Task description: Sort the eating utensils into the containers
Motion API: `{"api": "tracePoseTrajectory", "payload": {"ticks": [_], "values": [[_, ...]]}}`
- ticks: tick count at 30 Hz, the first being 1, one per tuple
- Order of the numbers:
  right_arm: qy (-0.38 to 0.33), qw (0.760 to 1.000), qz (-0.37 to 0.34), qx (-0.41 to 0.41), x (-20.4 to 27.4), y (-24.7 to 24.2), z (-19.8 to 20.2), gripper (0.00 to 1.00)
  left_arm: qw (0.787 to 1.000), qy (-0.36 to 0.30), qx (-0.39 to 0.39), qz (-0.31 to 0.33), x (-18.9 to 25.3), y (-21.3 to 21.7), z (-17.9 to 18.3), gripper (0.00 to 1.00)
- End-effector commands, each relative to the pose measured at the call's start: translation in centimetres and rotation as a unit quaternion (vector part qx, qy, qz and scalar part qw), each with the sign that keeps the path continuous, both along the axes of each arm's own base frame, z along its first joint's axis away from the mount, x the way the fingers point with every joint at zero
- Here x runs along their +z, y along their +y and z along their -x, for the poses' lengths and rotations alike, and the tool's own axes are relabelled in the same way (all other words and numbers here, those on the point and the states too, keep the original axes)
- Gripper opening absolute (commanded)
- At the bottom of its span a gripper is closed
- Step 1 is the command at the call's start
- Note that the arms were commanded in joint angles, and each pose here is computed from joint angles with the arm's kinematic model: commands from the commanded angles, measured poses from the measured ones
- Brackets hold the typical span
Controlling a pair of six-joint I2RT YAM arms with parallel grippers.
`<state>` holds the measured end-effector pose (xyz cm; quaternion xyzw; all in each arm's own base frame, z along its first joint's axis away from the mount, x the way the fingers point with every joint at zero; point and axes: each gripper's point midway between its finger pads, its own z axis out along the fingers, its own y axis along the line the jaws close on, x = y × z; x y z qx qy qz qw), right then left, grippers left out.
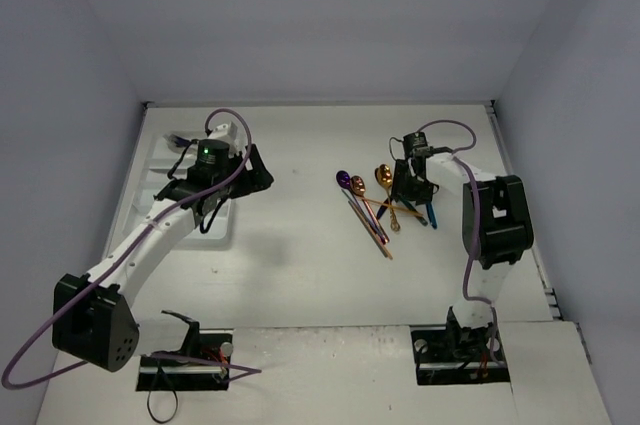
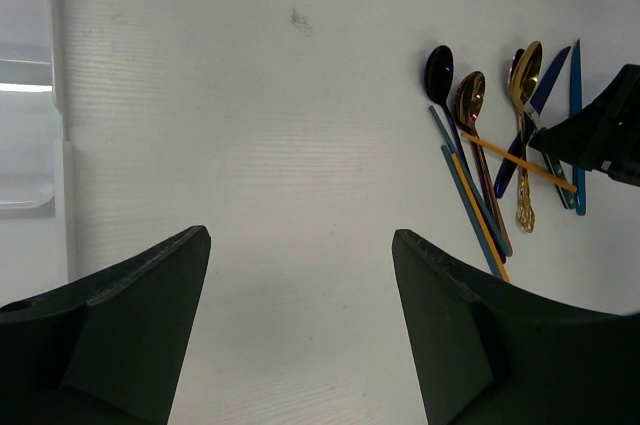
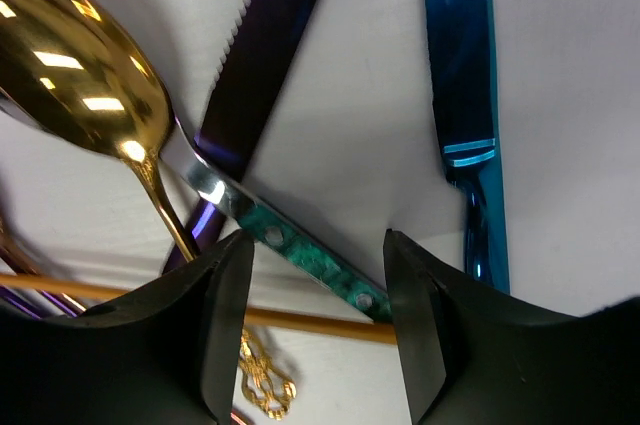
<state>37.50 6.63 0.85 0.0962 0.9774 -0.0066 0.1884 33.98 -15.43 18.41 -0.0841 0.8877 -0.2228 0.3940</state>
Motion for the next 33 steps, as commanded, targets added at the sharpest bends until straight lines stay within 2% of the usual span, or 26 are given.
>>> {"api": "tracePoseTrajectory", "payload": {"ticks": [1, 3, 6, 9, 15, 21, 29, 33], "values": [[0.017, 1.0, 0.022, -0.012, -1.2, -0.9, 0.1, 0.51, 0.999, -0.035, -0.022, -0.005, 1.9, -0.4, 0.0, 0.72], [0.024, 0.999, 0.027, -0.006, -1.7, -0.8, 0.6, 0.37, 0.999, -0.037, -0.028, -0.004, 2.1, -0.6, -0.2, 0.72], [0.021, 0.999, 0.039, 0.011, -1.5, 0.1, 0.9, 0.12, 0.999, -0.039, -0.032, -0.001, 2.5, -1.0, -0.4, 0.72], [0.009, 0.997, 0.067, 0.039, -0.9, 1.1, 0.9, 0.0, 0.998, -0.041, -0.039, 0.001, 2.8, -1.6, -0.5, 0.72], [-0.049, 0.985, 0.114, 0.12, 2.4, 5.4, 0.0, 0.0, 0.998, -0.04, -0.05, 0.008, 3.1, -2.9, -0.7, 0.72], [-0.096, 0.98, 0.129, 0.115, 5.6, 5.9, -0.6, 0.0, 0.996, -0.043, -0.068, 0.026, 3.6, -4.9, -0.6, 0.72], [-0.162, 0.972, 0.097, 0.138, 11.3, 6.8, -1.4, 0.0, 0.986, -0.068, -0.101, 0.113, 5.6, -8.8, -0.8, 0.72], [-0.194, 0.961, 0.057, 0.191, 14.6, 8.6, -1.2, 0.0, 0.976, -0.086, -0.116, 0.164, 7.2, -10.4, -1.1, 0.69]]}}
